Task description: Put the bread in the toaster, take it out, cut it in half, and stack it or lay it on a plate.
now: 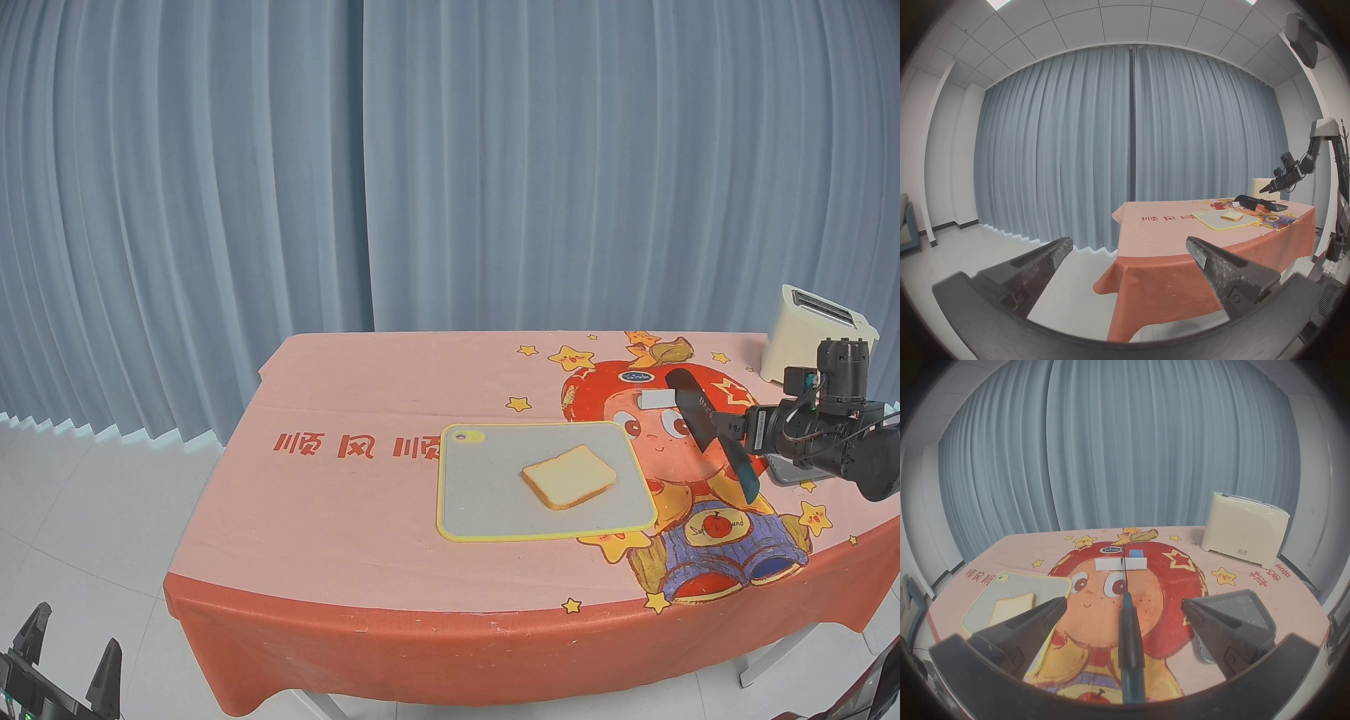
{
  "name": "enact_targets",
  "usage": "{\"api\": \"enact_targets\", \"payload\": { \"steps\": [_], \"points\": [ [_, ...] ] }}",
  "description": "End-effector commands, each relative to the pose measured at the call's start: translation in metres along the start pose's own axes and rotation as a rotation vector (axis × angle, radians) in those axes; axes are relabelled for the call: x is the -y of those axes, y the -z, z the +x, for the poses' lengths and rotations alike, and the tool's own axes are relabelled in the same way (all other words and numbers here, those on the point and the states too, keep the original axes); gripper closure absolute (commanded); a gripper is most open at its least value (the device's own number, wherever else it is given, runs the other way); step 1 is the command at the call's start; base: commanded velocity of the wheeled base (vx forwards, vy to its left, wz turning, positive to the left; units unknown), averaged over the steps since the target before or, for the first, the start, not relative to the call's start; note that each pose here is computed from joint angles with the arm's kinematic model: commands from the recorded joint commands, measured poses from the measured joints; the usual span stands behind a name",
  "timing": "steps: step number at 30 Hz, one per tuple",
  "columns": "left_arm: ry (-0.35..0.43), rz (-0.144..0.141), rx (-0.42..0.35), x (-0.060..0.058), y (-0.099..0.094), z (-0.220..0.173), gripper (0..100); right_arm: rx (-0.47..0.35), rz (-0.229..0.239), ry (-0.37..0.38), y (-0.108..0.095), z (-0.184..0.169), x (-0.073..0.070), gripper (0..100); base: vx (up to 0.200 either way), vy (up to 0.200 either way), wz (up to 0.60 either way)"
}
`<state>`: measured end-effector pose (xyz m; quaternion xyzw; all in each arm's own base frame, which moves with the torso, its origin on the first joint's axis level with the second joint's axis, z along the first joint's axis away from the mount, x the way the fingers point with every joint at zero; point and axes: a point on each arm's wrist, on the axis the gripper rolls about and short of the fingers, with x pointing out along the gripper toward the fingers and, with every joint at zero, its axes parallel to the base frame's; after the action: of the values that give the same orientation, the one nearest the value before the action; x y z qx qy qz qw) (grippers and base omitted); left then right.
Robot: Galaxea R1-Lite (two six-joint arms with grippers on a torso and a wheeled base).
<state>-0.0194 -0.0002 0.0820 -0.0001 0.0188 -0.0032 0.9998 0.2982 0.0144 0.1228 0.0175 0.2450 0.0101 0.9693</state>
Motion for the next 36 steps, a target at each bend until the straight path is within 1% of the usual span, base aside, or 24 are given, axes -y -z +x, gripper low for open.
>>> {"api": "enact_targets", "payload": {
  "steps": [1,14,25,30,33,36],
  "points": [
    [0.0,0.0,-0.018,0.0,0.005,0.001,0,-0.045,-0.002,0.001,0.013,0.018,0.0,0,0.0,0.0,0.0],
    [0.0,0.0,-0.018,0.0,0.005,0.001,0,-0.054,-0.006,0.004,0.021,0.029,0.002,0,0.0,0.0,0.0],
    [0.0,0.0,-0.018,0.0,0.005,0.001,0,-0.082,-0.007,0.008,0.027,0.036,0.002,0,0.0,0.0,0.0],
    [0.0,0.0,-0.018,0.0,0.005,0.001,0,-0.084,0.0,0.02,0.028,0.038,0.007,0,0.0,0.0,0.0],
    [0.0,0.0,-0.018,0.0,0.005,0.001,0,-0.084,0.0,0.019,0.028,0.038,0.007,0,0.0,0.0,0.0],
    [0.0,0.0,-0.018,0.0,0.005,0.001,0,-0.086,-0.003,0.026,0.028,0.037,0.01,0,0.0,0.0,0.0]
  ]
}}
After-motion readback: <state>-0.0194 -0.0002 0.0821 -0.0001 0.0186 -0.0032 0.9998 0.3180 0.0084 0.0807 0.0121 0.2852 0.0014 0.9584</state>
